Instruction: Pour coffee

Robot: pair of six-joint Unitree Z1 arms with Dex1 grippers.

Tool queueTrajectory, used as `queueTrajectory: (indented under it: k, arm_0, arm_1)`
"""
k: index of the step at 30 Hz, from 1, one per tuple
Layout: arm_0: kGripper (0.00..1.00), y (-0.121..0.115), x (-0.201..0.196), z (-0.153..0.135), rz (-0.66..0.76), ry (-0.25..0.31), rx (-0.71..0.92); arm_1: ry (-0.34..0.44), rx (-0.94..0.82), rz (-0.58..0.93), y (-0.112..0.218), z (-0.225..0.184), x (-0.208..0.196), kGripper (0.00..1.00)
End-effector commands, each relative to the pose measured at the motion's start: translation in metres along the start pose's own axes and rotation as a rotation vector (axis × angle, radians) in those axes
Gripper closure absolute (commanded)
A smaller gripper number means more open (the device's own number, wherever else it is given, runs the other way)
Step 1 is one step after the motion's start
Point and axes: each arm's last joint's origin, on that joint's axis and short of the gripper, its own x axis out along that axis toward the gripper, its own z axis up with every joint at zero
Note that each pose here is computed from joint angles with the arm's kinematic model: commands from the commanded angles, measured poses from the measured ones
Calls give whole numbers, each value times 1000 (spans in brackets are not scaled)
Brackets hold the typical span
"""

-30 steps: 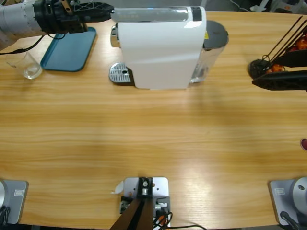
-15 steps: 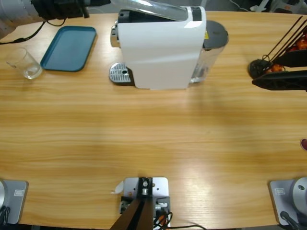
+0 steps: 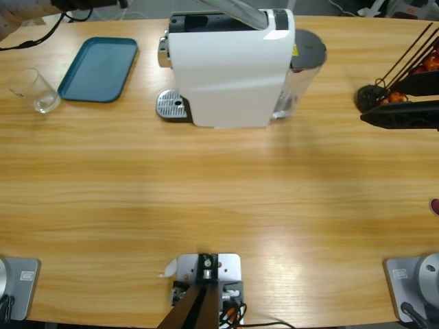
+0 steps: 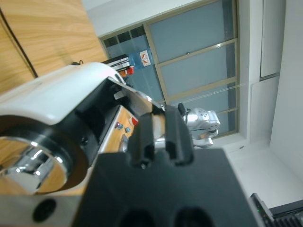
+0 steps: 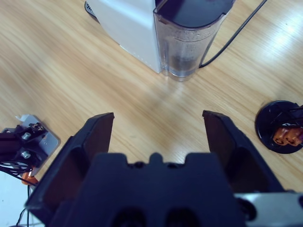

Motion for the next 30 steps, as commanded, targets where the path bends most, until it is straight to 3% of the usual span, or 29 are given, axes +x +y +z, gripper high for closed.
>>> queueTrajectory:
  k: [1, 9, 14, 17, 22, 27, 30]
  arm_0:
    - [1000, -17, 4, 5, -29, 20, 32]
    - [1000, -46, -23, 3, -31, -30, 174]
    - [1000, -46, -50, -3, 21, -168, 195]
    - [1000, -23, -67, -14, 99, -332, 61]
    - [1000, -34, -82, -41, 334, -416, 1]
    - [1000, -67, -88, -74, 562, -405, 92]
    - [1000, -98, -84, -90, 726, -326, 212]
  arm_1:
    - [5, 20, -17, -1, -10, 0, 184]
    - [-10, 34, -86, -3, -13, -6, 184]
    - [-27, 39, -120, -2, -17, -12, 184]
    - [-30, 39, -119, -2, -18, -12, 184]
    - [-37, 39, -120, -1, -20, -15, 184]
    - [-53, 37, -121, 0, -22, -20, 184]
    - [-59, 39, -132, 1, -23, -22, 190]
